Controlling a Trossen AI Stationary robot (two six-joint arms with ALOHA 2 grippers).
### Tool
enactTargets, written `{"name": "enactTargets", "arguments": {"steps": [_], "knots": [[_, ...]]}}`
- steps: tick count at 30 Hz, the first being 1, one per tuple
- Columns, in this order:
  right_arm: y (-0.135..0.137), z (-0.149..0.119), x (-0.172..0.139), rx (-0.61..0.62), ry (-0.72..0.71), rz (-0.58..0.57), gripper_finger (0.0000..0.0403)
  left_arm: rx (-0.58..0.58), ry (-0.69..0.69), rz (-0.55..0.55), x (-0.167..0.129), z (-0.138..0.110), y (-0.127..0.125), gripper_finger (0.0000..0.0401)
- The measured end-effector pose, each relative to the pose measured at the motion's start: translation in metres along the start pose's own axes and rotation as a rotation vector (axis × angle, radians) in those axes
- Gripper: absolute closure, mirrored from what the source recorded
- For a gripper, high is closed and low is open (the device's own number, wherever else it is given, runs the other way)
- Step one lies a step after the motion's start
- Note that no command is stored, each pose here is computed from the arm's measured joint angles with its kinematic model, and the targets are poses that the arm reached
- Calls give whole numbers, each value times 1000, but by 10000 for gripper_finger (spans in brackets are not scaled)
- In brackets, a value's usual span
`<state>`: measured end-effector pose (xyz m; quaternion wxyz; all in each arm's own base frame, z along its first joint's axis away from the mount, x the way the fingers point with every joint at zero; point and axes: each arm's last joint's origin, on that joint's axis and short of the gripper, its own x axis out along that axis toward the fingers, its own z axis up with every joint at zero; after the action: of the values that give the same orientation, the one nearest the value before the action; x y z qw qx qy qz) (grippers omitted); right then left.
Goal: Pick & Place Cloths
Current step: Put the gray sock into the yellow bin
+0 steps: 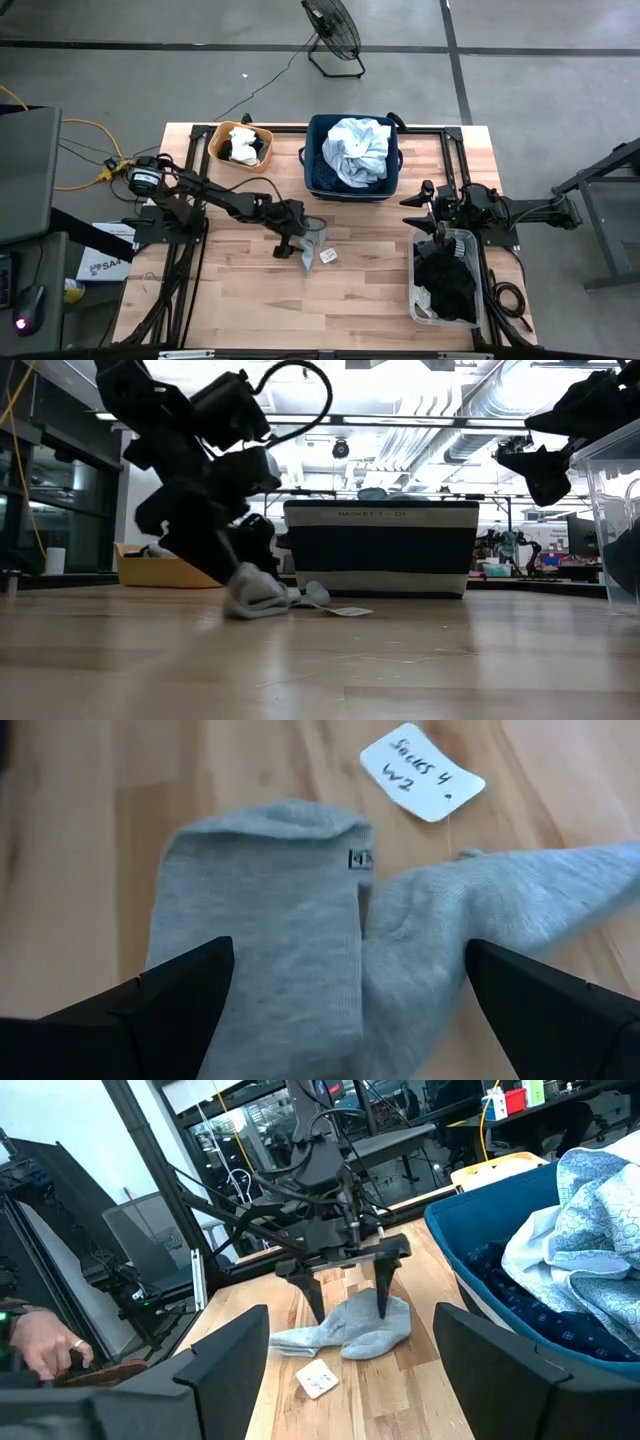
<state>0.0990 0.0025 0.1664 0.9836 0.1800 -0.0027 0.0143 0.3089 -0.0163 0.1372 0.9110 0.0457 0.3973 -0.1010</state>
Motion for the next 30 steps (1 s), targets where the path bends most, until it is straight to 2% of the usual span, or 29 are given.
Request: {"name": "enactTargets", "arguments": {"steps": [4, 8, 12, 16, 20, 27, 30], "knots": [[0, 0, 0, 0, 0, 0, 127, -75, 31, 11, 5, -6, 7, 11], [0, 0, 0, 0, 0, 0, 127, -80, 33, 16, 10, -7, 8, 13], [0, 0, 0, 0, 2, 0, 127, -79, 18, 17, 12, -7, 8, 44], [0, 0, 0, 0, 3, 0, 127, -80, 10, 17, 12, -6, 8, 108], [0, 0, 0, 0, 3, 0, 127, -82, 11, 13, 12, -6, 8, 192], [0, 0, 0, 0, 4, -1, 127, -90, 12, 6, 1, -3, 6, 375], [0, 0, 0, 0, 5, -1, 127, -118, 33, 24, -7, -3, 6, 382]]}}
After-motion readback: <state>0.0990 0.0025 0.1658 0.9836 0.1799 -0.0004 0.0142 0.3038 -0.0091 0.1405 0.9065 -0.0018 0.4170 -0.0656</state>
